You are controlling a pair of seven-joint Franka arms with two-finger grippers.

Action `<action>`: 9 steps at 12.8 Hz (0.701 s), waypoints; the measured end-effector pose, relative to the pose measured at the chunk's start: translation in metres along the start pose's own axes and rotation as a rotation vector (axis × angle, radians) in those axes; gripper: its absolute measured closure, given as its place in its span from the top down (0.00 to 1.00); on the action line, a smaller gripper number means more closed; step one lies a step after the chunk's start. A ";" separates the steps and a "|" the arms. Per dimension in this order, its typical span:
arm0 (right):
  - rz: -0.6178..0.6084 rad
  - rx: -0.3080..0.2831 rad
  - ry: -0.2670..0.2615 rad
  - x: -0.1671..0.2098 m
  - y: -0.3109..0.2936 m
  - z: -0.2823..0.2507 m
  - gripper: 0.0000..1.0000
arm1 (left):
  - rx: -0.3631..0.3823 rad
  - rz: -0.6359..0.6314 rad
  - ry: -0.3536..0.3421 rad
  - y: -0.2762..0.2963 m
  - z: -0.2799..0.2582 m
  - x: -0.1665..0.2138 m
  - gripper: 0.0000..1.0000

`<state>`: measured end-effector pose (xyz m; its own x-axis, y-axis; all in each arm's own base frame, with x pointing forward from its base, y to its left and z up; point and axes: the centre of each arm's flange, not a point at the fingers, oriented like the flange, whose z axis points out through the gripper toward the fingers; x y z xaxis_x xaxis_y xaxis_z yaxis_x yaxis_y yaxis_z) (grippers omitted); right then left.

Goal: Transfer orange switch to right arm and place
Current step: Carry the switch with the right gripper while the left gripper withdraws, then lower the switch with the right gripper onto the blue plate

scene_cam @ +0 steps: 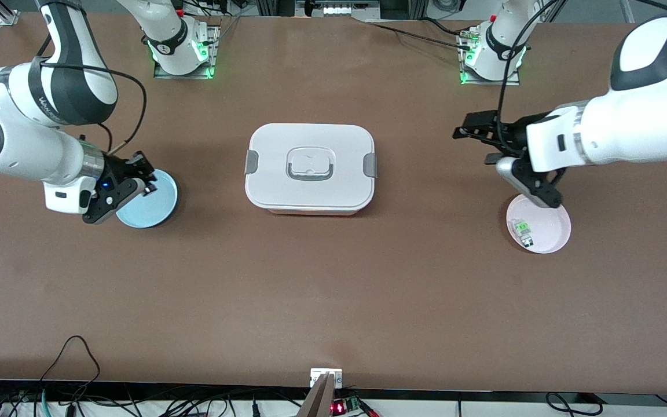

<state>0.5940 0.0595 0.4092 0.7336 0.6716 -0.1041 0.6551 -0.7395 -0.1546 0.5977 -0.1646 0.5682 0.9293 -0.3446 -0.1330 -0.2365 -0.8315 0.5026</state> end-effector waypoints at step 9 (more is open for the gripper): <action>-0.488 -0.158 -0.028 -0.038 0.049 0.081 0.44 | 0.548 -0.222 0.033 -0.044 -0.055 -0.110 1.00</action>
<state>0.5834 0.0010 0.3257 0.3315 0.9398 -0.0836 0.9410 -0.3357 -0.0420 0.5215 -0.0657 0.6074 0.9796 -0.1299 -0.1532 -0.1389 -0.9890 -0.0501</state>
